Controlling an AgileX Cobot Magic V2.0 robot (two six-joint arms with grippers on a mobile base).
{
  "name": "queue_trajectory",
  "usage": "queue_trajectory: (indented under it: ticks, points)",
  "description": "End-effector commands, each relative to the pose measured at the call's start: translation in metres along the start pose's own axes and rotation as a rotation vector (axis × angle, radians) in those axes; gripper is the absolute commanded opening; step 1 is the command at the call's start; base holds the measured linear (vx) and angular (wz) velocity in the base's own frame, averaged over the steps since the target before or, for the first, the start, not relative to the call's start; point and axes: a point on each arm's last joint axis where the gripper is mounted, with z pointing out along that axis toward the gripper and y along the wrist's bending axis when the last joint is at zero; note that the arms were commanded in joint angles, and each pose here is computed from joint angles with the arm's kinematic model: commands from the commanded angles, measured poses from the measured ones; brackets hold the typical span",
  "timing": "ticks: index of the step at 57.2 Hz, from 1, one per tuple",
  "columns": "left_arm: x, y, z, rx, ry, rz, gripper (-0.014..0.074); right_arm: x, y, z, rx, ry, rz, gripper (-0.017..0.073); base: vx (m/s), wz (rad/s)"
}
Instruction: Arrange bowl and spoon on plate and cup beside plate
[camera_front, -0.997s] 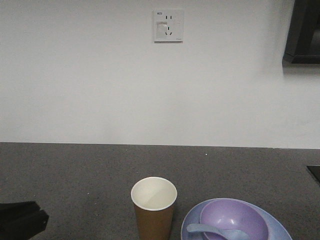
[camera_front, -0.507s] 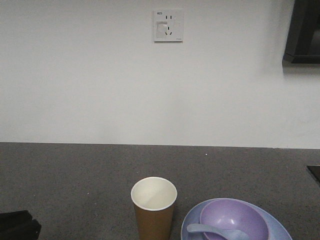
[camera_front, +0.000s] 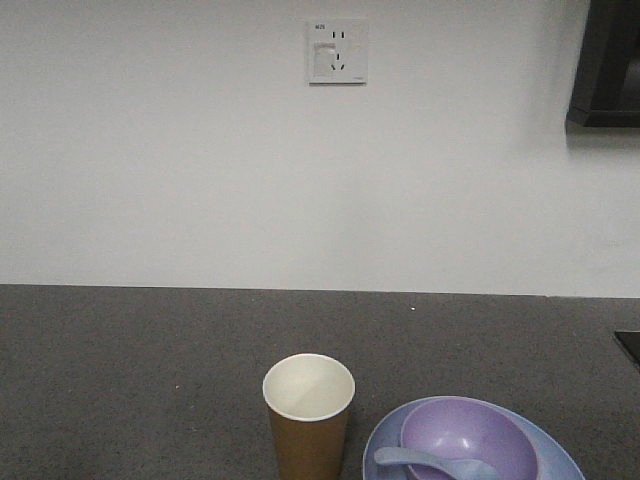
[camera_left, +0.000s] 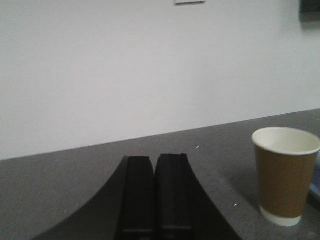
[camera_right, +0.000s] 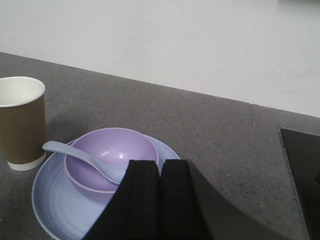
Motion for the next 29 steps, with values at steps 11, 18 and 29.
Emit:
queue_trajectory:
  ticks: [11, 18, 29]
  points:
    - [0.066, 0.008, -0.031, -0.144, -0.125, -0.024, -0.0006, -0.015, -0.003, -0.003, 0.030, -0.093, -0.005, -0.0008, 0.00, 0.00]
    - [0.067, 0.007, -0.034, -0.144, -0.117, -0.010, -0.0006, -0.014, -0.003, -0.002, 0.030, -0.091, -0.005, -0.0008, 0.00, 0.00]
    - [0.067, 0.008, -0.033, -0.144, -0.103, -0.013, -0.0006, -0.015, -0.003, -0.003, 0.030, -0.093, -0.005, -0.0008, 0.00, 0.00]
